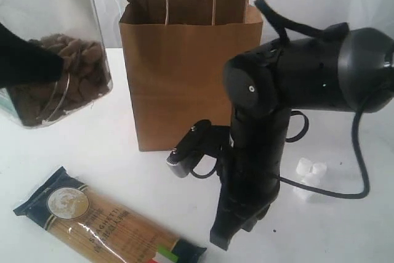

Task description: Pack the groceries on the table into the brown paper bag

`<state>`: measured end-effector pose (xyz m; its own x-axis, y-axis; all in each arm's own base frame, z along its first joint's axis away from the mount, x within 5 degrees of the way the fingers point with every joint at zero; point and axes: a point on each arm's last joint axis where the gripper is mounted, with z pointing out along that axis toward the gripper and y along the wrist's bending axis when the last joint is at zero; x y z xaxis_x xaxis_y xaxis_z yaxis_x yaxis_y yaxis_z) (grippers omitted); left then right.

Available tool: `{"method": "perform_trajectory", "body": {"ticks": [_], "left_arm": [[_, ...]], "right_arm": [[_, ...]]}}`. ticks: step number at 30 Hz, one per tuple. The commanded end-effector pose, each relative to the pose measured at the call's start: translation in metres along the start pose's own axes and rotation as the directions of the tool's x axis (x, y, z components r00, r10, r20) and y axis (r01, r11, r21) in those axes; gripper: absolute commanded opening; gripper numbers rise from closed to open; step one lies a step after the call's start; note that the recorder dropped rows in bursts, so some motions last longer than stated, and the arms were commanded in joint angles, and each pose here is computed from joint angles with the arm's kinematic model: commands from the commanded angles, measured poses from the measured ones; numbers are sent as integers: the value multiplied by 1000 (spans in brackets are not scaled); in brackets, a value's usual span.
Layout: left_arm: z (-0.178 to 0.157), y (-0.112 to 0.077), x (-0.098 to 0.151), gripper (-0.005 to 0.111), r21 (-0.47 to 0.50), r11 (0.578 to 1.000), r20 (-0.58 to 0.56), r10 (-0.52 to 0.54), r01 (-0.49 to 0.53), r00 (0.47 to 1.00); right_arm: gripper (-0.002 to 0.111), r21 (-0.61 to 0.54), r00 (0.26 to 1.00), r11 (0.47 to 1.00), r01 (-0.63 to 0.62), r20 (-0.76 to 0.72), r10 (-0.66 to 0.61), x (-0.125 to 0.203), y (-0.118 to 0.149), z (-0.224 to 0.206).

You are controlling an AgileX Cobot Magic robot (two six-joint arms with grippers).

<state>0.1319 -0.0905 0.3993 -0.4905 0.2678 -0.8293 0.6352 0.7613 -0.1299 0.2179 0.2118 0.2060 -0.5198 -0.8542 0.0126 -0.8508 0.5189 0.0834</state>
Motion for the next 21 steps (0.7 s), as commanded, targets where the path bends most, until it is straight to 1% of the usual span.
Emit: {"method": "perform_trajectory", "body": {"ticks": [1, 4, 7, 9, 11, 14, 16, 19, 21], "left_arm": [[-22, -18, -17, 0, 128, 991, 78, 16, -26, 997], [-29, -22, -20, 0, 156, 987, 75, 17, -28, 997], [-30, -22, -23, 0, 148, 987, 99, 41, -56, 994], [-30, -21, -25, 0, 130, 986, 134, 84, -102, 987], [-31, -21, -29, 0, 121, 985, 173, 104, -126, 979], [-32, -21, -36, 0, 116, 985, 252, 97, -130, 963], [-33, -20, -42, 0, 96, 986, 311, 100, -135, 945], [-30, -16, -50, 0, 59, 989, 370, 105, -136, 923], [-23, -15, -54, 0, 64, 986, 383, 119, -155, 916]], "right_arm": [[0, 23, 999, 1000, -12, 33, 11, 24, 1, -25], [0, 87, 996, 995, -49, 73, 43, 40, -12, -37], [0, 150, 985, 976, -157, 89, 145, 59, -30, -43], [0, 181, 974, 958, -221, 91, 208, 74, -43, -46], [0, 187, 961, 943, -276, 90, 263, 88, -53, -48], [0, 195, 947, 927, -320, 100, 306, 110, -66, -52], [0, 200, 933, 912, -358, 125, 339, 124, -73, -55], [0, 205, 900, 881, -426, 196, 390, 137, -84, -55], [0, 180, 863, 858, -481, 267, 428, 139, -92, -54]]}}
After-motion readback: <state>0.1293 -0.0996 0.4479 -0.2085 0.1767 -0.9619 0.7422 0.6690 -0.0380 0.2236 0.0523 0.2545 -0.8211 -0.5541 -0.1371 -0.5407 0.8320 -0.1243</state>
